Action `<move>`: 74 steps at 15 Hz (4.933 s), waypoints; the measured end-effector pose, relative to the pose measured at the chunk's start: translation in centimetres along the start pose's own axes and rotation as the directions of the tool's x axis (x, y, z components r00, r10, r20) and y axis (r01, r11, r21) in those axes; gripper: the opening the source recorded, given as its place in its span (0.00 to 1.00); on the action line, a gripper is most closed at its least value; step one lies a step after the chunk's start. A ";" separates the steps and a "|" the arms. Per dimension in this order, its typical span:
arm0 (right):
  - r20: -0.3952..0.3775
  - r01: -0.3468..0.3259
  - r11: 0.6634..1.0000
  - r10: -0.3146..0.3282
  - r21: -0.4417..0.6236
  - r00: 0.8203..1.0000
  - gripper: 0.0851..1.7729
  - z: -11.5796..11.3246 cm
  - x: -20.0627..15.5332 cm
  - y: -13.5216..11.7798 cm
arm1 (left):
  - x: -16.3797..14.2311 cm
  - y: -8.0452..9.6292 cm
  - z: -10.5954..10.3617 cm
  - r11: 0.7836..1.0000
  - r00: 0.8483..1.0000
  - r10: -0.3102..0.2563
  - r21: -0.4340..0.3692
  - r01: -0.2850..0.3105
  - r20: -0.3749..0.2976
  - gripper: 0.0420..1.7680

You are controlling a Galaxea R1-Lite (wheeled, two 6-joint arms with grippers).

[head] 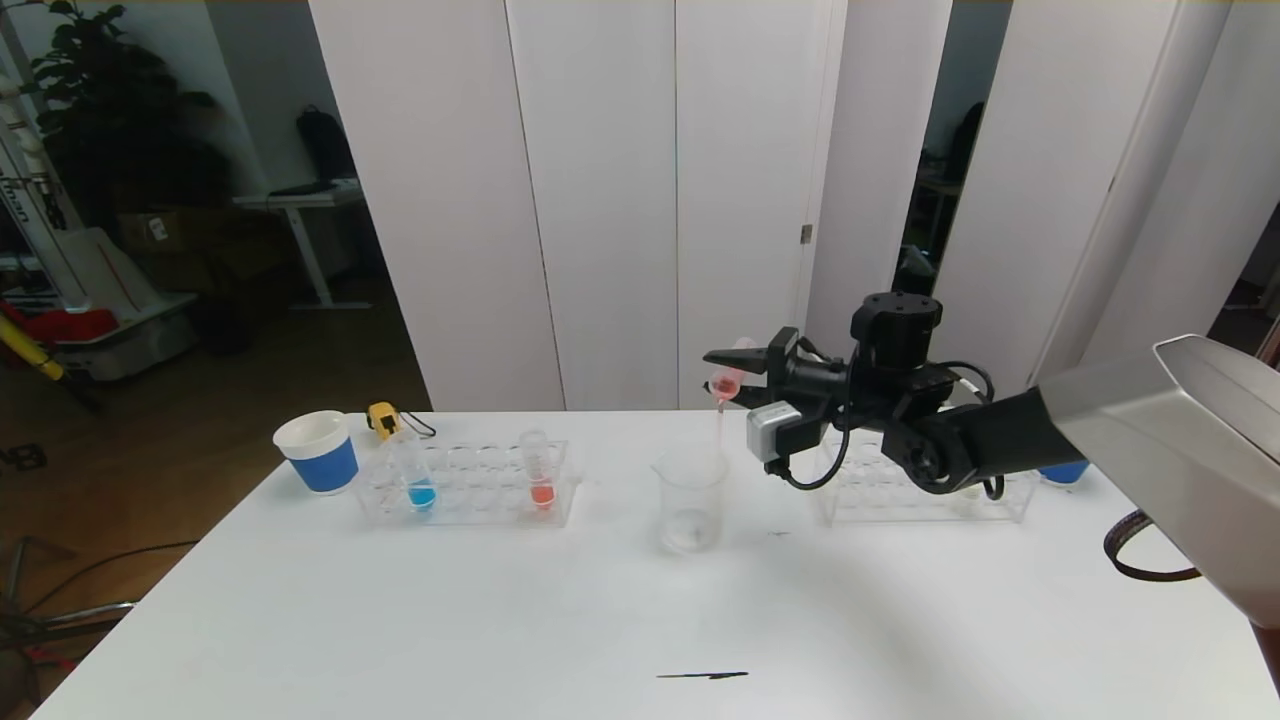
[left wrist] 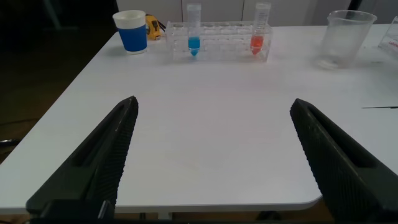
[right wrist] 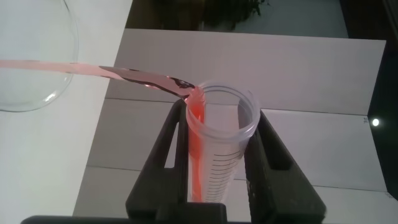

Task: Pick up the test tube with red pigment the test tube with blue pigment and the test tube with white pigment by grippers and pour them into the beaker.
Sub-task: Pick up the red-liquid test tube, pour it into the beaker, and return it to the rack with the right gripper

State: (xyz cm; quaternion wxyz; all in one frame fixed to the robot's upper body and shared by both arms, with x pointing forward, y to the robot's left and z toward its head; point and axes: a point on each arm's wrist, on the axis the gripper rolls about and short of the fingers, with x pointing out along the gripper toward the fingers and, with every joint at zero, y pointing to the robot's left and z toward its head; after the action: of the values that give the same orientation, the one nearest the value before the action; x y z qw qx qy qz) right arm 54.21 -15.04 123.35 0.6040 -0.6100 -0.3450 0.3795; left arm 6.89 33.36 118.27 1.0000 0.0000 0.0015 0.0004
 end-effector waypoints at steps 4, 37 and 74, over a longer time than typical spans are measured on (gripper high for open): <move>-0.005 -0.002 1.000 0.002 -0.024 1.000 0.30 0.0 0.1 0.0 | 0.0 0.0 0.0 1.000 1.000 0.000 0.000 0.000 0.000 0.99; -0.059 0.012 0.996 -0.017 -0.083 0.998 0.30 1.5 2.3 -1.4 | 0.0 0.0 0.0 1.000 1.000 0.000 0.000 0.000 0.000 0.99; -0.299 0.276 0.910 -0.182 0.309 0.937 0.30 3.3 2.4 -6.0 | 0.0 0.0 0.0 1.000 1.000 0.000 0.000 0.000 0.000 0.99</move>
State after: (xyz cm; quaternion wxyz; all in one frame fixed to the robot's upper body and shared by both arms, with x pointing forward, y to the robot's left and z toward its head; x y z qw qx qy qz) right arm 52.64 -11.18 129.30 0.7828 -0.4942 -0.2591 0.2755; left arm 6.89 33.36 118.27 1.0000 0.0000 0.0015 0.0004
